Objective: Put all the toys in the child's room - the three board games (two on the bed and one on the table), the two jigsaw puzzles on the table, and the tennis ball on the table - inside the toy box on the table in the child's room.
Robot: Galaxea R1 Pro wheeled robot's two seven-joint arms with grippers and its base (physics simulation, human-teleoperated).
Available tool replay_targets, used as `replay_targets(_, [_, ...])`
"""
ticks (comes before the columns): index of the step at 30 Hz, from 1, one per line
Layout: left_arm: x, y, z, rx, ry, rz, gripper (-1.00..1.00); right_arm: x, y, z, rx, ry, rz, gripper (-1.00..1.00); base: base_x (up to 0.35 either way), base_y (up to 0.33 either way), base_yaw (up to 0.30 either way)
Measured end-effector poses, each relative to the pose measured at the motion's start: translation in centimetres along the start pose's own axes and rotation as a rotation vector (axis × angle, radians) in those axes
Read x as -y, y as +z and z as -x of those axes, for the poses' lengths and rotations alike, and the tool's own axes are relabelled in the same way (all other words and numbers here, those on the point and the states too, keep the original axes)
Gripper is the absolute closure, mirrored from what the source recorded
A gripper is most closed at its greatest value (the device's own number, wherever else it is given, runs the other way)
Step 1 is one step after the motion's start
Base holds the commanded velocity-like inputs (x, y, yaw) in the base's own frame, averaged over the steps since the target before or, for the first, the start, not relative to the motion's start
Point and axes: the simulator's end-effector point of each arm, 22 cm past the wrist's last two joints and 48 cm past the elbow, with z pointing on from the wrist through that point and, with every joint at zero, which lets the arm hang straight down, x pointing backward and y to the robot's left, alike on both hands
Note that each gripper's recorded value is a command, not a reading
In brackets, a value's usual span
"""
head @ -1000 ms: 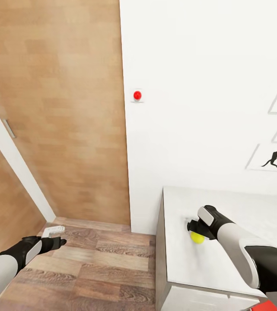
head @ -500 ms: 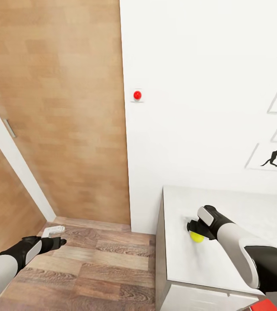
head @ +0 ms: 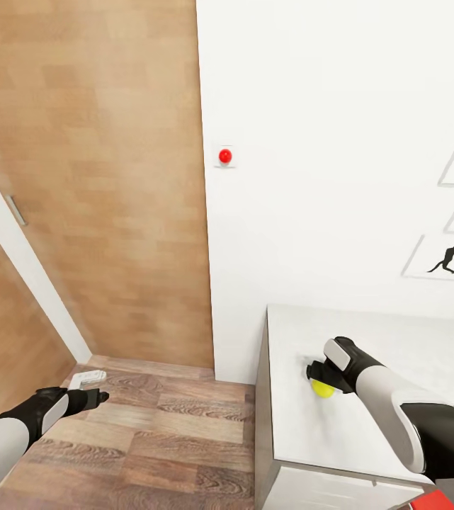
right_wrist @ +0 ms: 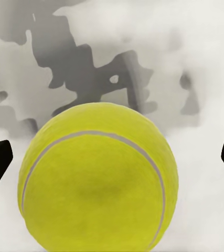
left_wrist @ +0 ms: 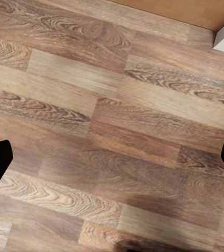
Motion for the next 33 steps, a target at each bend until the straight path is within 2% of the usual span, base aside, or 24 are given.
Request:
replay_targets(5, [-0.02,0.00,0.00,0.000,0.000,0.000,-1.00,0.04,0.00,0.02,0.000,0.000,0.000,-1.00,0.000,0.000,0.000])
replay_targets(6, [-0.03,0.00,0.00,0.000,0.000,0.000,-1.00,0.03,0.00,0.01,0.000,0.000,0.000,1.00,0.000,0.000,0.000])
replay_targets(33, [-0.01,0.00,0.00,0.000,0.000,0.000,-1.00,-0.01,-0.13,0.46,0.014,0.002,0.002,1.00,0.000,0.000,0.000])
